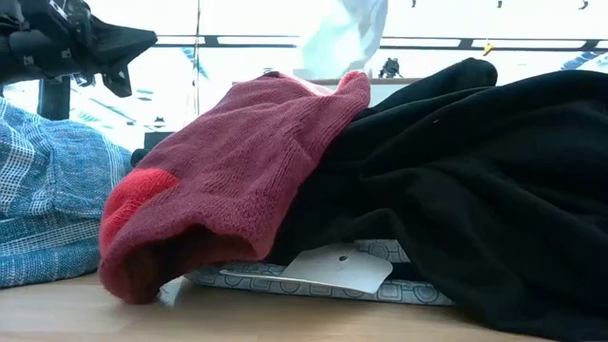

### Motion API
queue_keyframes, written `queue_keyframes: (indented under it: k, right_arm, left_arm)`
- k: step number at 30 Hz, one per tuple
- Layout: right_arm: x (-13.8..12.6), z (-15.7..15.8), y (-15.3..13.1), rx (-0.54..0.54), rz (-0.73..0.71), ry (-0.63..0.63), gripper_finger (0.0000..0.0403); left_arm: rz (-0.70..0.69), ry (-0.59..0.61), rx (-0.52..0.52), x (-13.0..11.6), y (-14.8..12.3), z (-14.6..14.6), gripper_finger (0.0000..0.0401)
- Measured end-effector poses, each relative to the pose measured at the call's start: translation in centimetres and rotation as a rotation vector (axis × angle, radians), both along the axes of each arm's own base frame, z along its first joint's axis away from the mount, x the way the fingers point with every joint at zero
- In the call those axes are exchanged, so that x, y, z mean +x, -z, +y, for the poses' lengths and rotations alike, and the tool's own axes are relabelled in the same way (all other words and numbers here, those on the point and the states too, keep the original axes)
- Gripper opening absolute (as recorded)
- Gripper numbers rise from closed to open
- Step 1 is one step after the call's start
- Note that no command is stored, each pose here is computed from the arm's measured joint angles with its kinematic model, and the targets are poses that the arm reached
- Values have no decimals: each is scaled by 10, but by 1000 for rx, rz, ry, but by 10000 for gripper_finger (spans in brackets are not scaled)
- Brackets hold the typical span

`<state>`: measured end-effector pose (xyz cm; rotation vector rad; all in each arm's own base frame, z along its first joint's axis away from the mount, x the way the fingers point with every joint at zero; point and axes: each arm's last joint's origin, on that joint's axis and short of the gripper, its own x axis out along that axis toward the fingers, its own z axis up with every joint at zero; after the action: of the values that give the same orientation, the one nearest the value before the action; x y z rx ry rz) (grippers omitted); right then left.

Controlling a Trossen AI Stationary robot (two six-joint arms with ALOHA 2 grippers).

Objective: Sort clothes
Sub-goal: Put the white pants into the white laundry bin, then put the blue polo into the white laundry bin

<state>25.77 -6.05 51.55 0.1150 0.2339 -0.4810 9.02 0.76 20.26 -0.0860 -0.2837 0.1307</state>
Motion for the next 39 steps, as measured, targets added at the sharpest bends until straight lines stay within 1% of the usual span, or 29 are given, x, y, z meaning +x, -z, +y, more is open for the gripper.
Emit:
queue_keyframes:
  k: [3,6,9,12,15,19,23,27,30,33,36,37,39]
  right_arm:
    - [13,-4,18,19,130,0,12]
    - [26,-8,35,37,239,7,30]
    - [37,-13,48,50,305,18,58]
    - [48,-20,58,62,343,27,88]
    - [53,-28,68,79,388,40,116]
    - [47,-33,70,102,429,65,145]
    - [30,-32,63,112,439,78,163]
    - [2,-23,52,132,467,85,171]
    - [-24,-12,45,161,484,110,174]
    - [-54,2,42,167,491,140,176]
    - [-84,15,41,191,469,170,178]
    - [-95,20,41,203,453,180,179]
    - [-117,28,45,229,419,191,178]
  left_arm:
    - [77,-42,-26,-2,-6,1,7]
    - [127,-70,-51,-4,-15,2,7]
    - [187,-98,-79,-3,-24,3,7]
    - [277,-125,-109,2,-30,4,7]
    - [347,-187,-176,8,-35,6,7]
    - [474,-315,-300,14,-42,10,7]
    - [559,-361,-369,20,-48,11,7]
    - [549,-333,-378,32,-50,11,8]
    - [531,-324,-381,39,-50,11,19]
    - [532,-391,-401,41,-48,14,47]
    - [530,-483,-424,40,-45,18,90]
    - [527,-506,-421,40,-45,19,106]
    - [539,-541,-380,40,-45,21,134]
